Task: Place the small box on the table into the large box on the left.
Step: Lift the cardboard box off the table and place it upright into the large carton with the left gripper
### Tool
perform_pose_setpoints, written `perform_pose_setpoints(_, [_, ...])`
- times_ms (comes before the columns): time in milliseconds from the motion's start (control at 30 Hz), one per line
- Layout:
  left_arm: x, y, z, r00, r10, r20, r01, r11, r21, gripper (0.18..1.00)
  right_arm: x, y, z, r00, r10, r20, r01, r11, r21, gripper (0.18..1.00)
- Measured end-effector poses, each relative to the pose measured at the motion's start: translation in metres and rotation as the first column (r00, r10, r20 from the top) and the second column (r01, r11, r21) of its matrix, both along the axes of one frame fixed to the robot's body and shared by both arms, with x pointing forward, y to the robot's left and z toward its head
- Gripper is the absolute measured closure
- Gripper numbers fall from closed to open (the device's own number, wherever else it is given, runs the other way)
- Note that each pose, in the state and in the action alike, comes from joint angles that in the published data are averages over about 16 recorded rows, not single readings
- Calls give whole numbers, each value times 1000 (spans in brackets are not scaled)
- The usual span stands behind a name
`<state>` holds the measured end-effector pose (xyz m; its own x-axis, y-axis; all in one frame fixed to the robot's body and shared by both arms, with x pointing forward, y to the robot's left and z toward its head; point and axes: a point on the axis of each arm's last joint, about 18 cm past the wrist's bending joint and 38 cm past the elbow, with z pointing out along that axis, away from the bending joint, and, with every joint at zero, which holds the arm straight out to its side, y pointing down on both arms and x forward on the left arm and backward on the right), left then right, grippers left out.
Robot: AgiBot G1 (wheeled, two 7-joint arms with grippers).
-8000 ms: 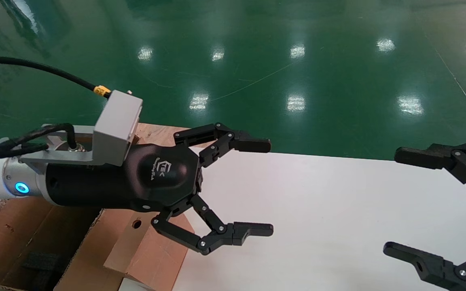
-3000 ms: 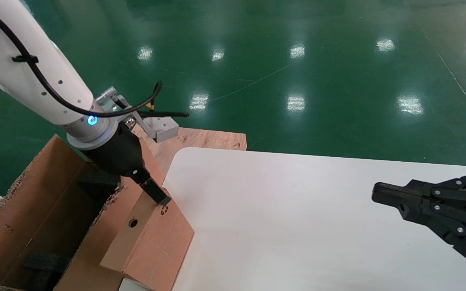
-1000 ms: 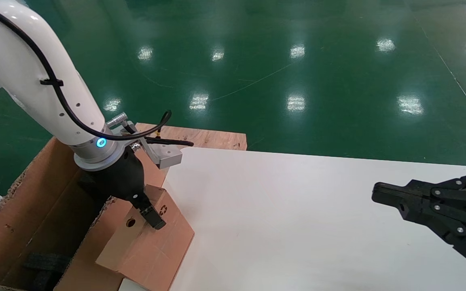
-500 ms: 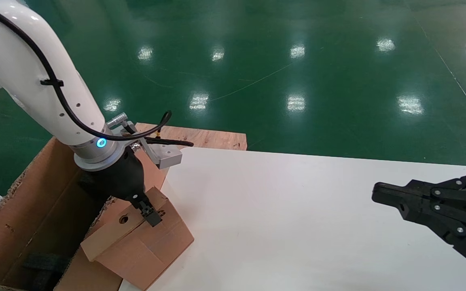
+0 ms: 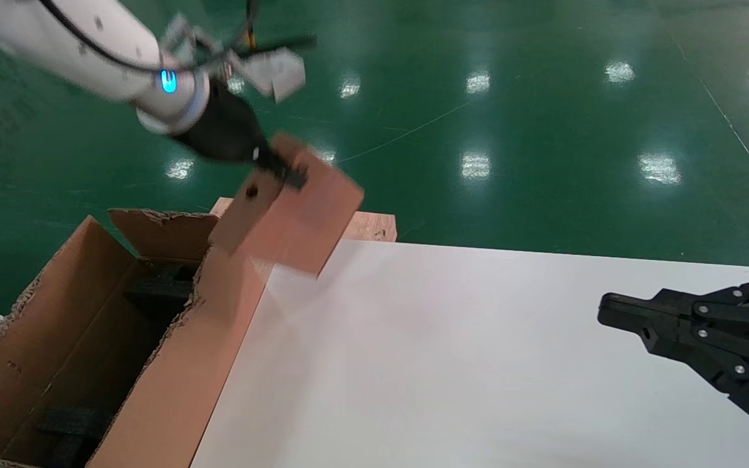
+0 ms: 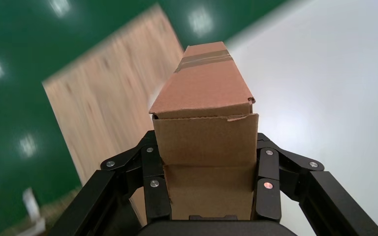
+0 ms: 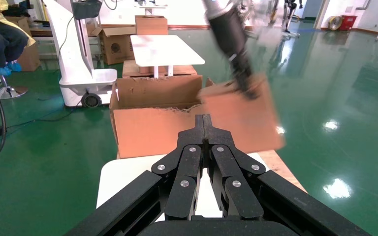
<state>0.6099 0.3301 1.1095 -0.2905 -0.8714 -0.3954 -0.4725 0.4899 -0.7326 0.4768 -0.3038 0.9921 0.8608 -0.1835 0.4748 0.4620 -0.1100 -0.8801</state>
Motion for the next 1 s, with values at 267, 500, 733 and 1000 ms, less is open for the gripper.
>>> perform_pose_setpoints(267, [-5, 31, 71, 979, 54, 199, -43, 997, -60, 817, 0, 0, 0, 1000, 0, 0, 0, 1000, 0, 988])
perform_pose_setpoints(500, [-20, 80, 101, 950, 138, 279, -129, 990, -51, 819, 0, 0, 0, 1000, 0, 0, 0, 1000, 0, 988])
perform_pose_setpoints(733, [-44, 127, 116, 929, 217, 299, -220, 975, -24, 821, 0, 0, 0, 1000, 0, 0, 0, 1000, 0, 988])
perform_pose_setpoints(1000, [-71, 162, 105, 932, 284, 227, -291, 957, -5, 823, 0, 0, 0, 1000, 0, 0, 0, 1000, 0, 988])
